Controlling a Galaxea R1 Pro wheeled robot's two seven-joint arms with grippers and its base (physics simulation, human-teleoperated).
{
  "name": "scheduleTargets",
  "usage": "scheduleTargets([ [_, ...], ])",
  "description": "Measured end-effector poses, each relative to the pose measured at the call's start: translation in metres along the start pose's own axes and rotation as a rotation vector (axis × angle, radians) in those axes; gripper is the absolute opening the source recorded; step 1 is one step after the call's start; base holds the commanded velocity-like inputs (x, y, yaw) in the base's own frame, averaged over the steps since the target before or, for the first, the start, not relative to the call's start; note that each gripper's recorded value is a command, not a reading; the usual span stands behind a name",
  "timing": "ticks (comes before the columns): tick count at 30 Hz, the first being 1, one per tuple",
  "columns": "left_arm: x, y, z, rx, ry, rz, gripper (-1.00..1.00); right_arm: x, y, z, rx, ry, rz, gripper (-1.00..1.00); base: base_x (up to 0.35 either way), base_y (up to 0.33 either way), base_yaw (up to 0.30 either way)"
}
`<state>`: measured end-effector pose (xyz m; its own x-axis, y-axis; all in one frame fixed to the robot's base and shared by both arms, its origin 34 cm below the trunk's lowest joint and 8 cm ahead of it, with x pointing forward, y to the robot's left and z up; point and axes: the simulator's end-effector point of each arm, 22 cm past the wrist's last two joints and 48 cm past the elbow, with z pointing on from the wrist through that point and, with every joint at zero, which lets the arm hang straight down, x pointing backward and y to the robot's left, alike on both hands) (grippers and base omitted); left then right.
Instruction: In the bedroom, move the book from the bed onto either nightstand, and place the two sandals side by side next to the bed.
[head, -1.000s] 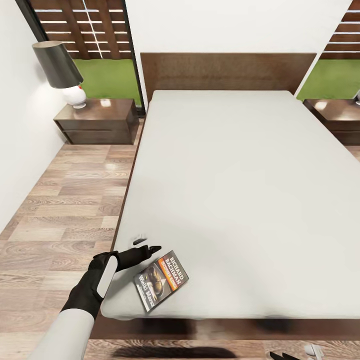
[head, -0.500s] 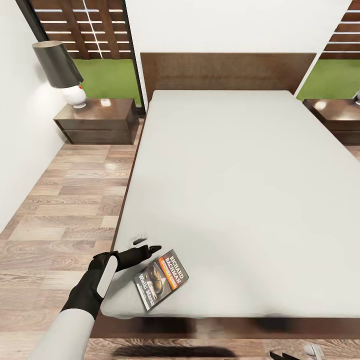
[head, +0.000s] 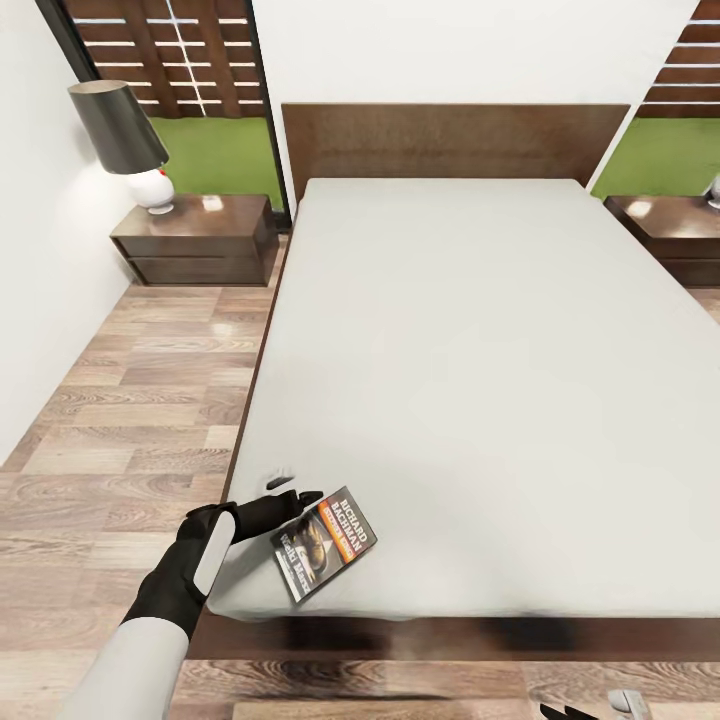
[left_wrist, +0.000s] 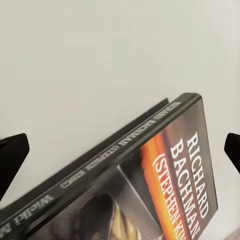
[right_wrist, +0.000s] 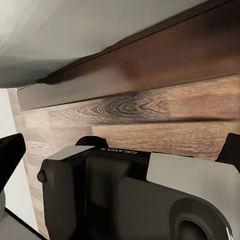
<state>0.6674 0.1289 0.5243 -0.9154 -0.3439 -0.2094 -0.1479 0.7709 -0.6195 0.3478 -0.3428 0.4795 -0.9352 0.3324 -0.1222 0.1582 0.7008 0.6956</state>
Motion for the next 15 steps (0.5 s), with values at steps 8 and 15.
scheduleTargets([
  [8, 0.0001, -0.0002, 0.0003, 0.000, 0.000, 0.001, 1.00, 0.0000, -0.0001, 0.0001, 0.000, 0.000, 0.000, 1.00, -0.161, 0.000, 0.000],
  [15, 0.0002, -0.0001, 0.0001, 0.000, 0.000, 0.001, 1.00, -0.0001, 0.0000, 0.0000, 0.000, 0.000, 0.000, 1.00, -0.011, 0.000, 0.000],
])
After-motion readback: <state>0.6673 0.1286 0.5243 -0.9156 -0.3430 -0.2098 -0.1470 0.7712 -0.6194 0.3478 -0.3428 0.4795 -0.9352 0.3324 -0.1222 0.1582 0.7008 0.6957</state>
